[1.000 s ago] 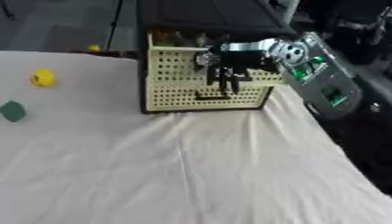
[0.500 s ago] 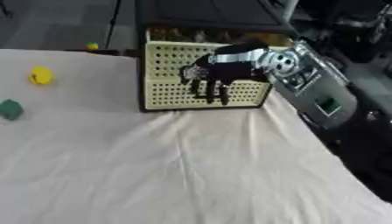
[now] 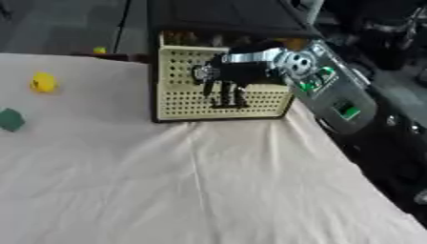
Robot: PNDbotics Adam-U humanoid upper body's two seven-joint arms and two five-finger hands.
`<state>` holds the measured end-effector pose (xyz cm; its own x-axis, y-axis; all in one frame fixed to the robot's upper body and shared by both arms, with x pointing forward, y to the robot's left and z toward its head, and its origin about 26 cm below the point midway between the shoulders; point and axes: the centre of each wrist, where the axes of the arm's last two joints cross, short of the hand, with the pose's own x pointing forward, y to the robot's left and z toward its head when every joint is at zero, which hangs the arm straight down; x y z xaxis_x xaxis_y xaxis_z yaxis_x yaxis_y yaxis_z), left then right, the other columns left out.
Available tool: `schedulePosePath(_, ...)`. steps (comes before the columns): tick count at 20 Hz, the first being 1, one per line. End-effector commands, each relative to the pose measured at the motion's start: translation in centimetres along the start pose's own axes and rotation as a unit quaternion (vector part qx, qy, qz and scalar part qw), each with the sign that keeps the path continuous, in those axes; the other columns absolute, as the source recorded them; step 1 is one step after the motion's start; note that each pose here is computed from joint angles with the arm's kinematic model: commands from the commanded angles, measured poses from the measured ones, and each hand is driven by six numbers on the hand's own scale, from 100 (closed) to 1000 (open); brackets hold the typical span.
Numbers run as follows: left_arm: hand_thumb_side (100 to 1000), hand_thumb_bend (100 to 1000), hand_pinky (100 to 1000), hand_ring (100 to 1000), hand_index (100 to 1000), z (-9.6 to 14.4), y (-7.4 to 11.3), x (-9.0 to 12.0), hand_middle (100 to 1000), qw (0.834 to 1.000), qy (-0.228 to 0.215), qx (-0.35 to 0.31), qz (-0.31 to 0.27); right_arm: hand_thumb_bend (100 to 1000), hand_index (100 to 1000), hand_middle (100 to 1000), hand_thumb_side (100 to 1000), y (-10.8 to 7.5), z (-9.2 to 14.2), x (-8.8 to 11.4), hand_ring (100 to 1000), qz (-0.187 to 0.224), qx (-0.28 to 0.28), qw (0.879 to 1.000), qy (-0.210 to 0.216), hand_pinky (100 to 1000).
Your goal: Pick up objects from table and place into drawer.
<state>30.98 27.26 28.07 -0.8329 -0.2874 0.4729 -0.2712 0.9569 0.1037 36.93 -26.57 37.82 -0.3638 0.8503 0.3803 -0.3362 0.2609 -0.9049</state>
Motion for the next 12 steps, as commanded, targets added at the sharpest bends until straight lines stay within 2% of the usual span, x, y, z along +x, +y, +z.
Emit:
schedulePosePath(1,960,100,403,600,812,-0.59,0.03,0.68,808,1.0,-0.017,-0.003,0.003,100,875,718,1000,-1.12,0.26,-0.5,596,-0.002,-0.014,1.0,0.014,458)
schedulePosePath(12,960,100,403,600,812,-0.64,-0.11,0.72,808,1.0,-0.017,-0.006,0.007,100,883,738,1000,-1.6,-0.61,-1.14,613,-0.01,-0.033,0.999,0.003,481)
